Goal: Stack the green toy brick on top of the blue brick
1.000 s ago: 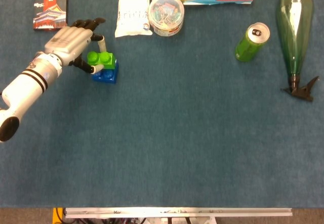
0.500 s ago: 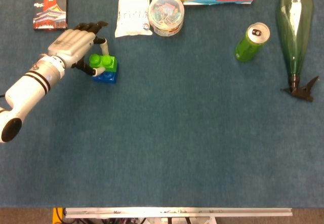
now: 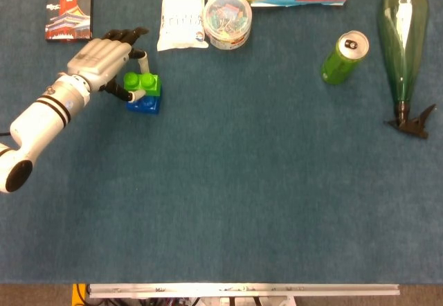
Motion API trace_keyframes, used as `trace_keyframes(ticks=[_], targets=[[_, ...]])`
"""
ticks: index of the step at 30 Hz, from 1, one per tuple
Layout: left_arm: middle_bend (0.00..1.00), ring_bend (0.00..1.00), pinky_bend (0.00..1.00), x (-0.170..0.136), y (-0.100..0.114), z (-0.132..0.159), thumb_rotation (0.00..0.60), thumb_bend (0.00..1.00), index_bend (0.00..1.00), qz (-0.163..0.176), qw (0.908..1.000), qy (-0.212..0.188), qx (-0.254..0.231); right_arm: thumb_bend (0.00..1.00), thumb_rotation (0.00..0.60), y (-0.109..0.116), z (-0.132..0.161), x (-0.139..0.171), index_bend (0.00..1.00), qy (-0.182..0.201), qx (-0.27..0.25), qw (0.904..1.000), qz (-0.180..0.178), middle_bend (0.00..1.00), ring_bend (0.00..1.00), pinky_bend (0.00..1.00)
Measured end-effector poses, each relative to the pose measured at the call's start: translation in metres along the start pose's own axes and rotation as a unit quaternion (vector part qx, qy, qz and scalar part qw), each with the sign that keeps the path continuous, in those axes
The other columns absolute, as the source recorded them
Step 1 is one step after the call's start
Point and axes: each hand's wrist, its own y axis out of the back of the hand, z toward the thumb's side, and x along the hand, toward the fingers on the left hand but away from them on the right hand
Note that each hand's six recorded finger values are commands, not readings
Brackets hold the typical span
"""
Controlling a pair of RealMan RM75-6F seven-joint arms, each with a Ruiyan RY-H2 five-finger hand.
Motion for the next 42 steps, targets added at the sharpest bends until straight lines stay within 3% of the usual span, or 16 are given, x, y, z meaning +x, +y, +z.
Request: trace_keyframes(ticks=[42], targets=[[0.00,0.00,0.03,0.004,-0.014,-0.012,0.600,0.33,0.57,-0.014,0.9996,0.012,-0.019,0.38,0.600,0.003,-0.002,0.001,0.48,-0.002,-0.002,1.0000,-0.004,0.45,0.33,0.46]])
